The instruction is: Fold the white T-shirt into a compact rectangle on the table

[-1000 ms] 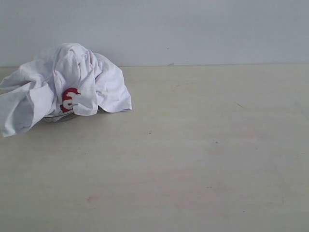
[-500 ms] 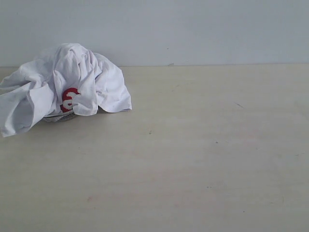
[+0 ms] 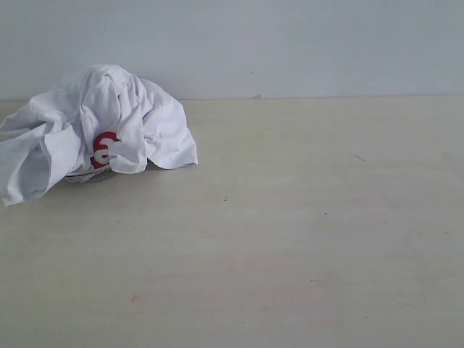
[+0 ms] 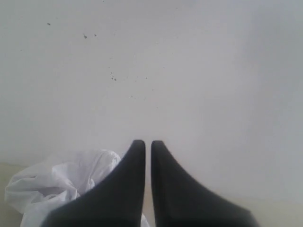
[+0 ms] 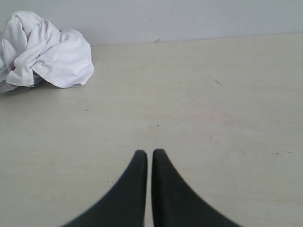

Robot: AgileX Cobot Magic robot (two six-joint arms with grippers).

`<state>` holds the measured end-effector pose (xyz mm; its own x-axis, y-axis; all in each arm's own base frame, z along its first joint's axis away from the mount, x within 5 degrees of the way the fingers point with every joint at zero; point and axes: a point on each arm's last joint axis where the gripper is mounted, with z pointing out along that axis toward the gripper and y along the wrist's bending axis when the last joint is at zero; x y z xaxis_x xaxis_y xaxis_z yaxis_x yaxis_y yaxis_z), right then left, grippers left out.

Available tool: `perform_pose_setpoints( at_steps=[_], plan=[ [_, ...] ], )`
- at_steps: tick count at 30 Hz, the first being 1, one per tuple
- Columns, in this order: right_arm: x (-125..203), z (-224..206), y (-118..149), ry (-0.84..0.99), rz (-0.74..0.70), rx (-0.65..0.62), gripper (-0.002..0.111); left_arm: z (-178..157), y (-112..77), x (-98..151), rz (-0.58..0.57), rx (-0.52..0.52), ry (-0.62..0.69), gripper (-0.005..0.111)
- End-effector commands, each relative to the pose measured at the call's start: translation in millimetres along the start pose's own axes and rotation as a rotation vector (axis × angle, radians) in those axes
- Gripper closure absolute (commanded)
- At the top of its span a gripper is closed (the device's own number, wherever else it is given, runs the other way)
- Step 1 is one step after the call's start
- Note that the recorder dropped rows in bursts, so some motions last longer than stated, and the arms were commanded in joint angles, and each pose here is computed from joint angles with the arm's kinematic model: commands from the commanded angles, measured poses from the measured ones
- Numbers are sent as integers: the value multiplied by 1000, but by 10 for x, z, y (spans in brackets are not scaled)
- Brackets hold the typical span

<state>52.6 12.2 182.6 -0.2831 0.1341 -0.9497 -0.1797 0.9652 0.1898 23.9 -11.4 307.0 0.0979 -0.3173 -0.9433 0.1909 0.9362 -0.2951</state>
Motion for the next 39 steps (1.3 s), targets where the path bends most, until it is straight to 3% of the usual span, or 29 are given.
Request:
perform_pose_setpoints(
  at_steps=[1, 8, 14, 19, 22, 26, 30, 34, 36, 39],
  plan=[
    [-8, -4, -3, -10, -8, 4, 108, 242, 11, -47, -64, -34, 97, 102],
    [-8, -4, -3, -10, -8, 4, 108, 1046, 60, -275, 9, -111, 279, 102],
    [-8, -4, -3, -10, -8, 4, 108, 1976, 106, -465, 28, -132, 397, 102],
    [-8, -4, -3, -10, -8, 4, 108, 2744, 288, -460, 13, -149, 584, 102],
    [-8, -4, -3, -10, -8, 4, 108, 3059, 501, -407, -37, -118, 681, 102],
    [-8, -4, -3, -10, -8, 4, 108, 3361, 831, -236, -210, -6, 744, 102],
    [-8, -4, -3, -10, -8, 4, 108, 3527, 1155, 47, -185, 72, 836, 102],
    [-8, -4, -3, -10, -8, 4, 108, 3701, 1260, 295, -154, 100, 878, 102],
    [-8, -4, -3, -10, -8, 4, 108, 3779, 1268, 386, -117, 118, 882, 96],
    [-8, -4, -3, -10, -8, 4, 108, 3890, 1236, 503, -98, 136, 882, 71]
  ],
)
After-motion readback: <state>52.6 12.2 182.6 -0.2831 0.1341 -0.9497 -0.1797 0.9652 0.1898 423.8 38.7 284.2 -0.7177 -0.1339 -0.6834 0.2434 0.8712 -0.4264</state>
